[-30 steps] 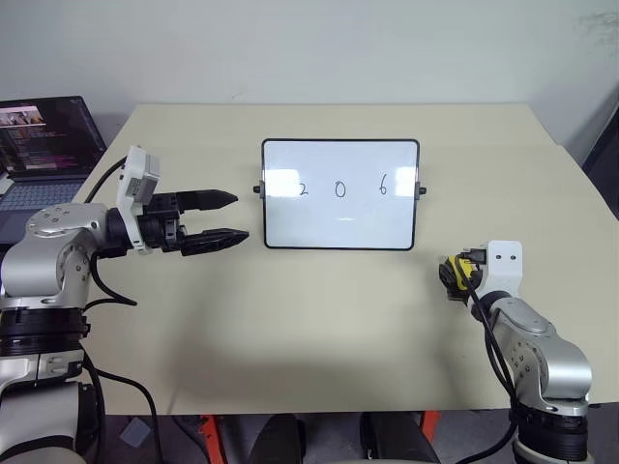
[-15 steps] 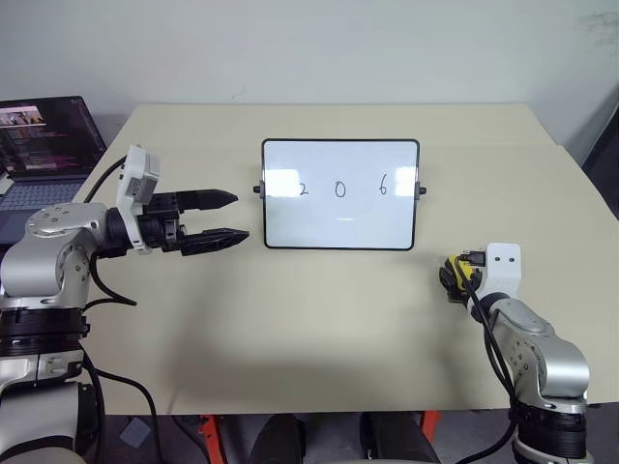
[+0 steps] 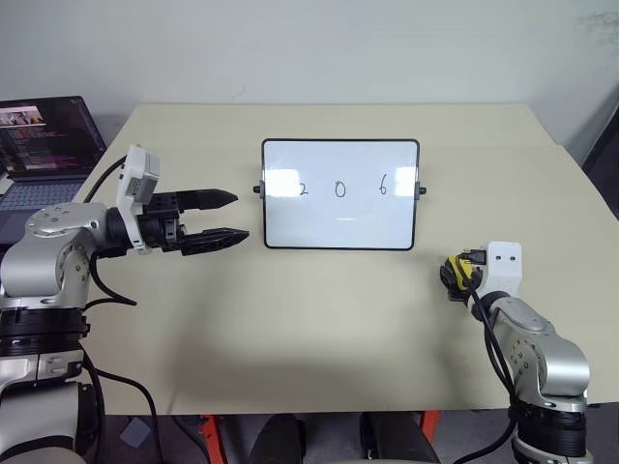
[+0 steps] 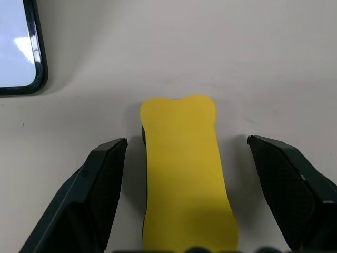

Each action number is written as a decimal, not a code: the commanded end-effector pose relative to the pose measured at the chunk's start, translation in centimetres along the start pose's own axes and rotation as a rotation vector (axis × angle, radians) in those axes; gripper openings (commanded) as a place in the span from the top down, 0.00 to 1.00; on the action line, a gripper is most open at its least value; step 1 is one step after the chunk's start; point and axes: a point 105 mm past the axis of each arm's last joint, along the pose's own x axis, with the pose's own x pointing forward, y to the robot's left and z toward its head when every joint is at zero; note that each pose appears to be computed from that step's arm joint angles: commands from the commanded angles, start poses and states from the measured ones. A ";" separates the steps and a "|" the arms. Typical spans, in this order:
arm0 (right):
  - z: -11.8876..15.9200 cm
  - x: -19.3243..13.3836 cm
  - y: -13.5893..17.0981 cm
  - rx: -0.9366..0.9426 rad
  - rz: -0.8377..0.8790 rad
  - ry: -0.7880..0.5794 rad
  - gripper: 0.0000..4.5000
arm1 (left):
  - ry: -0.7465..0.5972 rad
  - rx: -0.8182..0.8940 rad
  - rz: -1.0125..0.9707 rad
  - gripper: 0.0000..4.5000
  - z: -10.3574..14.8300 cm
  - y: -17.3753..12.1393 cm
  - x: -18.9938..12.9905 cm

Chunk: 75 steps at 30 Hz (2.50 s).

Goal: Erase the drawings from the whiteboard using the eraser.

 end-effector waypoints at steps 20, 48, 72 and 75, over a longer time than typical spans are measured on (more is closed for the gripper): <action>1.3 -0.2 -0.5 0.013 -0.015 -0.051 0.71 | -0.019 0.072 0.017 0.00 1.9 0.1 -0.3; 17.6 3.7 9.2 -0.264 0.279 -0.651 0.72 | -0.027 0.079 0.020 0.00 1.9 0.2 -0.2; 11.0 6.1 12.5 -0.328 0.400 -0.456 0.72 | -0.010 0.086 0.101 0.00 2.3 -1.7 -2.1; 9.4 5.8 12.2 -0.351 0.395 -0.407 0.72 | -0.010 0.084 0.103 0.00 2.3 -1.9 -2.1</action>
